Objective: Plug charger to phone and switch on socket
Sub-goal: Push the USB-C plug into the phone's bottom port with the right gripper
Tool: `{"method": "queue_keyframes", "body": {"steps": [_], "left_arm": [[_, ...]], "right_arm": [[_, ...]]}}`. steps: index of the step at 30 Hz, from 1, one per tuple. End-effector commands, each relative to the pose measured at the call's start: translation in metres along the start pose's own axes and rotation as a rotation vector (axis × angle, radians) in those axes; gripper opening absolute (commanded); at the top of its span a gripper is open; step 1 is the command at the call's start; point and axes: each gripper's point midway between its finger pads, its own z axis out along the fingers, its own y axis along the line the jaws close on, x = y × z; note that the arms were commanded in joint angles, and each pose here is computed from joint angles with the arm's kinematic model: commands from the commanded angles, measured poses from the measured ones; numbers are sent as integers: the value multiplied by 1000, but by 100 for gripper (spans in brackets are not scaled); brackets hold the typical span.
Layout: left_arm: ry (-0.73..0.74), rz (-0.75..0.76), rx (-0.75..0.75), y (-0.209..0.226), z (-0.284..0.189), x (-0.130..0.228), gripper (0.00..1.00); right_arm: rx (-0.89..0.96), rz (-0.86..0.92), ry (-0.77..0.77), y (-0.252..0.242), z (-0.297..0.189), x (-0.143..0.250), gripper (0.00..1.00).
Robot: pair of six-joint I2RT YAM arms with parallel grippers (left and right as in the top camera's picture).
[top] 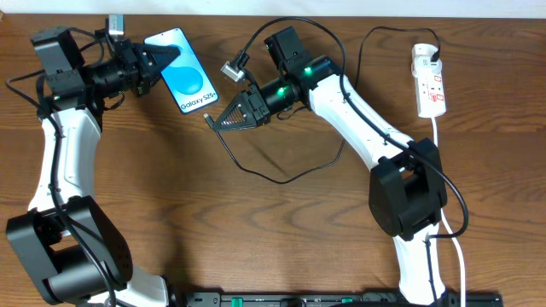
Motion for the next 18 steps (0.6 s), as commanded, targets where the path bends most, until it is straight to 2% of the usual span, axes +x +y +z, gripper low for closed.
{"method": "queue_keyframes", "body": {"steps": [1, 18], "left_arm": [[12, 9, 19, -10, -1, 2, 8], [12, 9, 19, -10, -1, 2, 7]], "right_arm": [[-14, 17, 4, -1, 0, 1, 1], [-59, -6, 14, 8, 0, -1, 1]]}}
